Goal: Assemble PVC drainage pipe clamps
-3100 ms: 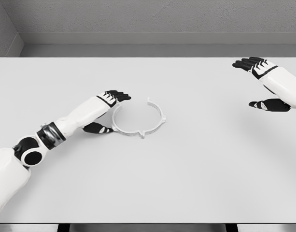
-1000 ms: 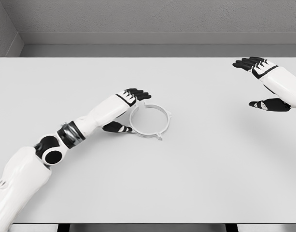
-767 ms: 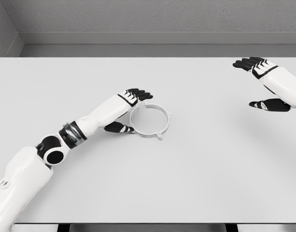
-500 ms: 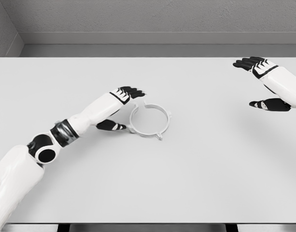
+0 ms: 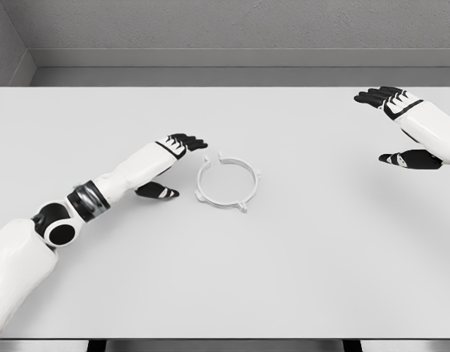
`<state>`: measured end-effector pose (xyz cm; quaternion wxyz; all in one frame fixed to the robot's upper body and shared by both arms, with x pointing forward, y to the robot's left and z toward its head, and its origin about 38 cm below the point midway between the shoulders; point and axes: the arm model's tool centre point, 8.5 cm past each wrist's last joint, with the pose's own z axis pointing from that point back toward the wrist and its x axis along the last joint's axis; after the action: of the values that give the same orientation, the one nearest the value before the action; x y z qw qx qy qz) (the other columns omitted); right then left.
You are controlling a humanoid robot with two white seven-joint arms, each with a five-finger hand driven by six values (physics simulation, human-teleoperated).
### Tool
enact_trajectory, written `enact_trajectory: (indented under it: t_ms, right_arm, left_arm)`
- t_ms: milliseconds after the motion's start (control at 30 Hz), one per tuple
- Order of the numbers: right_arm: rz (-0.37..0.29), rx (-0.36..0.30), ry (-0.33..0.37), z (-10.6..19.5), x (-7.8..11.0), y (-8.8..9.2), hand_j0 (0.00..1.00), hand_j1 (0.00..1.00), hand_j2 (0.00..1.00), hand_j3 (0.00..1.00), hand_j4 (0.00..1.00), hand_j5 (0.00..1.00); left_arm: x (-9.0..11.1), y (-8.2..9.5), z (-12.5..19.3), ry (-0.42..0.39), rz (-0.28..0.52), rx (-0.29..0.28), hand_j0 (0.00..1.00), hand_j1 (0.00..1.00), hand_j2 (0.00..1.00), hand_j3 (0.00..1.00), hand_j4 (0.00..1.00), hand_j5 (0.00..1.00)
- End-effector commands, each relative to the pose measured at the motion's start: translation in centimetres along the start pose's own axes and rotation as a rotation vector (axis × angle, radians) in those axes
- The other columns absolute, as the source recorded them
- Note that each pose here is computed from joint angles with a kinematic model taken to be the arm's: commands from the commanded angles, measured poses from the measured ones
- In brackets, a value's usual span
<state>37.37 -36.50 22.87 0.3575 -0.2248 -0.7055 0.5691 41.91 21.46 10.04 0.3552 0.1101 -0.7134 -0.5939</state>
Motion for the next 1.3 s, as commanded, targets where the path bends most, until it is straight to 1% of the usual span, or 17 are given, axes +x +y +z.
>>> enact_trajectory:
  t_ms: [0,67,300,400,500,700,967,1067,1100,1133,1167,1200,1233,1267]
  right_arm:
    - [-0.005,-0.005,0.000,0.0,0.0,-0.1,1.00,1.00,1.00,1.00,1.00,1.00]
    - [-0.006,-0.004,0.000,0.0,0.0,0.0,1.00,1.00,1.00,1.00,1.00,1.00]
    - [-0.006,-0.003,0.002,0.1,-0.1,-0.1,1.00,1.00,1.00,1.00,1.00,1.00]
    - [-0.006,-0.003,0.004,0.1,-0.1,0.0,1.00,1.00,1.00,1.00,1.00,1.00]
    - [-0.006,-0.003,0.002,0.1,-0.1,-0.1,1.00,1.00,1.00,1.00,1.00,1.00]
    - [-0.006,-0.003,0.002,0.1,0.0,0.0,1.00,1.00,1.00,1.00,1.00,1.00]
    - [-0.005,-0.002,0.000,0.1,0.0,0.0,1.00,1.00,1.00,1.00,1.00,1.00]
    - [-0.005,-0.002,0.000,0.1,0.0,0.0,1.00,1.00,1.00,1.00,1.00,1.00]
    - [-0.005,-0.002,0.000,0.1,0.0,0.0,1.00,1.00,1.00,1.00,1.00,1.00]
    - [-0.005,-0.002,0.000,0.1,0.0,0.0,1.00,1.00,1.00,1.00,1.00,1.00]
    - [-0.005,-0.002,0.000,0.1,0.0,0.0,1.00,1.00,1.00,1.00,1.00,1.00]
    - [-0.005,-0.002,0.000,0.1,0.0,0.0,1.00,1.00,1.00,1.00,1.00,1.00]
    - [-0.005,-0.002,0.000,0.1,0.0,0.0,1.00,1.00,1.00,1.00,1.00,1.00]
    - [-0.005,-0.002,0.000,0.1,0.0,0.0,1.00,1.00,1.00,1.00,1.00,1.00]
  left_arm:
    - [0.5,-0.3,-0.6,-0.011,0.016,0.012,1.00,1.00,1.00,1.00,1.00,1.00]
    - [0.9,-0.4,-1.2,-0.024,0.023,0.018,1.00,1.00,1.00,1.00,1.00,1.00]
    - [1.3,-0.4,-1.8,-0.036,0.023,0.018,1.00,1.00,1.00,1.00,1.00,1.00]
    - [1.8,-0.7,-2.4,-0.048,0.034,0.023,1.00,1.00,1.00,1.00,1.00,1.00]
    - [2.1,-0.9,-2.8,-0.055,0.025,0.019,1.00,1.00,1.00,1.00,1.00,1.00]
    - [2.1,-0.9,-2.9,-0.057,0.025,0.019,1.00,1.00,1.00,1.00,1.00,1.00]
    - [3.0,-1.0,-4.1,-0.078,0.027,0.033,1.00,1.00,1.00,1.00,1.00,1.00]
    - [3.0,-1.0,-4.0,-0.078,0.028,0.032,1.00,1.00,1.00,1.00,1.00,1.00]
    - [3.0,-0.9,-4.0,-0.077,0.027,0.034,1.00,1.00,1.00,1.00,1.00,1.00]
    - [2.6,-0.4,-3.8,-0.070,0.018,0.038,1.00,1.00,1.00,1.00,1.00,1.00]
    - [2.0,0.0,-3.3,-0.058,0.011,0.036,1.00,1.00,1.00,1.00,1.00,1.00]
    - [1.0,0.6,-2.0,-0.034,-0.013,0.021,1.00,1.00,1.00,1.00,1.00,1.00]
    - [0.0,1.5,-1.0,-0.010,-0.034,0.021,1.00,1.00,1.00,1.00,1.00,1.00]
    - [-1.5,3.1,0.6,0.027,-0.075,0.018,1.00,1.00,1.00,1.00,1.00,1.00]
